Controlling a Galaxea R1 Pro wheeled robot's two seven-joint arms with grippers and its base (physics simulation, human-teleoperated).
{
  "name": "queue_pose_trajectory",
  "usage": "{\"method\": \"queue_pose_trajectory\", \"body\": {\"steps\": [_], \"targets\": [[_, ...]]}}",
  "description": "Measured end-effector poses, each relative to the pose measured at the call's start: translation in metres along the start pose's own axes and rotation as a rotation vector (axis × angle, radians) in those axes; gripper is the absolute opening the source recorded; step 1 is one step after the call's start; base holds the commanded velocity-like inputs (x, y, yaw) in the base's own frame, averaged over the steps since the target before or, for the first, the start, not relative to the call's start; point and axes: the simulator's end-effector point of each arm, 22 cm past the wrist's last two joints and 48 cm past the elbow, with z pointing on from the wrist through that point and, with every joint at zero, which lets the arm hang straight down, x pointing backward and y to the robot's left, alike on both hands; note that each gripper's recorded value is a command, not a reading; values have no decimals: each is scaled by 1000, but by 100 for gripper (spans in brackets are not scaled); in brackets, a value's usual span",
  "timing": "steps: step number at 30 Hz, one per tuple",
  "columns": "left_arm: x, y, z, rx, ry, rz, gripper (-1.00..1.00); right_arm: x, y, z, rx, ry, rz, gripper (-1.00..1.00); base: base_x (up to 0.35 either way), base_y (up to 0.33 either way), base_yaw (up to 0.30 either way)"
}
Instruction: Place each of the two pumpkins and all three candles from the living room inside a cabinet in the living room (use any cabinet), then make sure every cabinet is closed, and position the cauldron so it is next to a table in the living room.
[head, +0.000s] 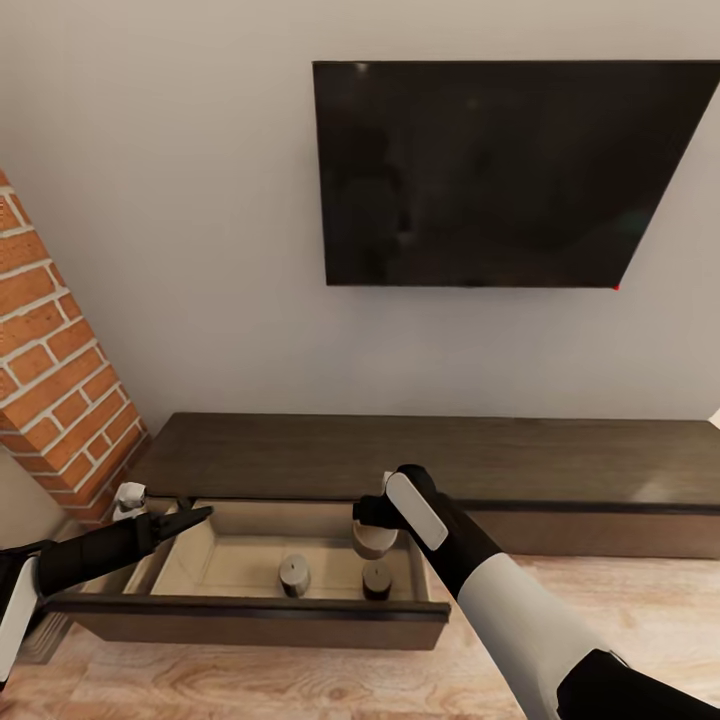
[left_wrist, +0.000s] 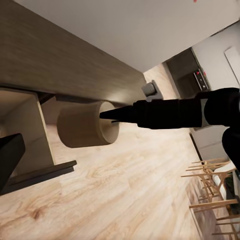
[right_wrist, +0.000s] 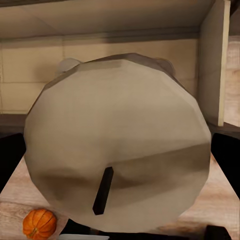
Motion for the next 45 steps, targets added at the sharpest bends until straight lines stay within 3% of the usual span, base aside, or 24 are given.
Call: {"method": "queue_pose_trajectory", "body": {"steps": [12, 17, 22, 45], "targets": [[2, 0, 2, 0, 1, -2, 100, 0, 2, 0, -7, -1, 0, -100, 86, -78, 123], [3, 1, 3, -4, 5, -2, 100, 2, 13, 0, -48, -1, -7, -100, 43, -50, 32], [3, 1, 3, -5, 4, -2, 100, 5, 17, 1, -50, -2, -39, -100, 23, -24, 2], [3, 2, 3, -8, 5, -2, 100, 6, 19, 1, -50, 1, -48, -100, 89, -1, 0]]}}
